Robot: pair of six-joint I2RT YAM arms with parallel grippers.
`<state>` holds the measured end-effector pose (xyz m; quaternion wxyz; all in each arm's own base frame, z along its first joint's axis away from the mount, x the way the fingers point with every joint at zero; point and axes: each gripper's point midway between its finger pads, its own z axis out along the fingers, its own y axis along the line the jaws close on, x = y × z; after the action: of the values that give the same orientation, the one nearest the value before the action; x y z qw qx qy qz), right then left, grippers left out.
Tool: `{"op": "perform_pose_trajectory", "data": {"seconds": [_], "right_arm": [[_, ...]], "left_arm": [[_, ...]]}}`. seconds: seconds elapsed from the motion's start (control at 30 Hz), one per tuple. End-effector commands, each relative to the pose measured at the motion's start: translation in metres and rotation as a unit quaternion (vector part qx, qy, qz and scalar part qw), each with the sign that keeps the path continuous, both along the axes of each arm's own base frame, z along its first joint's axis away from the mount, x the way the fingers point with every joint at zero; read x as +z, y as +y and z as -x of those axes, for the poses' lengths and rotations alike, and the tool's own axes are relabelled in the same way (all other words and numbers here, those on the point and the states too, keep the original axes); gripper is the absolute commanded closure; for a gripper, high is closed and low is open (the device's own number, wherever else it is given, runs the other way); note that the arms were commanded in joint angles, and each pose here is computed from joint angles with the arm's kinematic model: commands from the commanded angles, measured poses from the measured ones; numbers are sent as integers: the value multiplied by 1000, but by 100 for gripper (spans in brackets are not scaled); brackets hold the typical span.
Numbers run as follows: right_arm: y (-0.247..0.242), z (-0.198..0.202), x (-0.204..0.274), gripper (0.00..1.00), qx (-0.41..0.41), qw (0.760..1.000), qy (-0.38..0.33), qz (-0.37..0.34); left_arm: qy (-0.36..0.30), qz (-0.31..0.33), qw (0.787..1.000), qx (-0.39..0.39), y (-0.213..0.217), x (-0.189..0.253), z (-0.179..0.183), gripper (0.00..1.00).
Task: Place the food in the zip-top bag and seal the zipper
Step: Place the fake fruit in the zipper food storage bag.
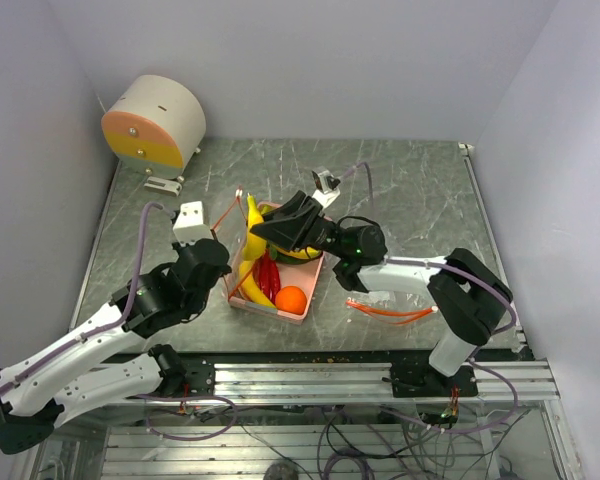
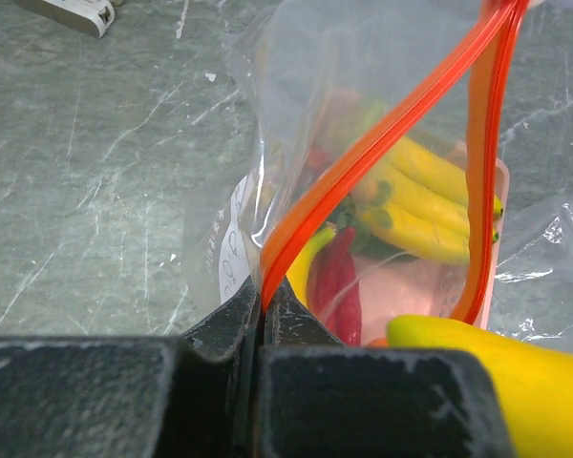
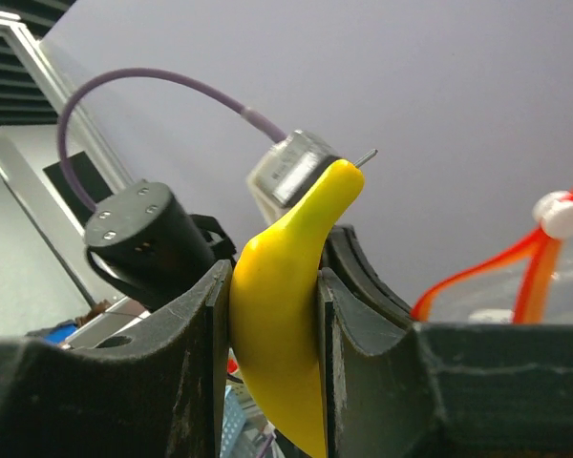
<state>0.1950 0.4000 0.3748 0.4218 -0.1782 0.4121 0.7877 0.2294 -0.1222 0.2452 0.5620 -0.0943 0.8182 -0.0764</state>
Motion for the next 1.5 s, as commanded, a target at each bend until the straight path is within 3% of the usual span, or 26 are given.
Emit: {"op": "perform_pose_trajectory", "data": {"seconds": [0.0, 0.23, 0.53, 0.8, 0.9, 1.03, 1.23, 1.47], "right_arm": [[-14, 7, 25, 100, -18, 996, -56, -69], [13, -23, -22, 99, -120, 991, -43, 50], [47, -28, -69, 93, -244, 942, -84, 216], [37, -35, -74, 57, -273, 927, -75, 247], [34, -29, -63, 50, -264, 930, -88, 239], [32, -17, -46, 43, -246, 936, -107, 226], [21, -8, -32, 42, -242, 938, -113, 223], [-27, -7, -50, 42, -289, 911, -84, 282]], "left_arm": [[-18, 32, 999, -5, -4, 19, -2, 93], [-27, 48, 998, -26, -10, 36, 0, 93], [-33, 51, 997, -43, -15, 52, 1, 93], [-37, 33, 999, -19, 4, 58, 4, 93], [-40, 30, 999, -13, 9, 57, 6, 93], [-36, 24, 999, -4, 13, 51, 7, 93], [-31, 20, 999, -2, 12, 43, 6, 93], [-15, -11, 1000, 15, 18, 30, 4, 93]]}}
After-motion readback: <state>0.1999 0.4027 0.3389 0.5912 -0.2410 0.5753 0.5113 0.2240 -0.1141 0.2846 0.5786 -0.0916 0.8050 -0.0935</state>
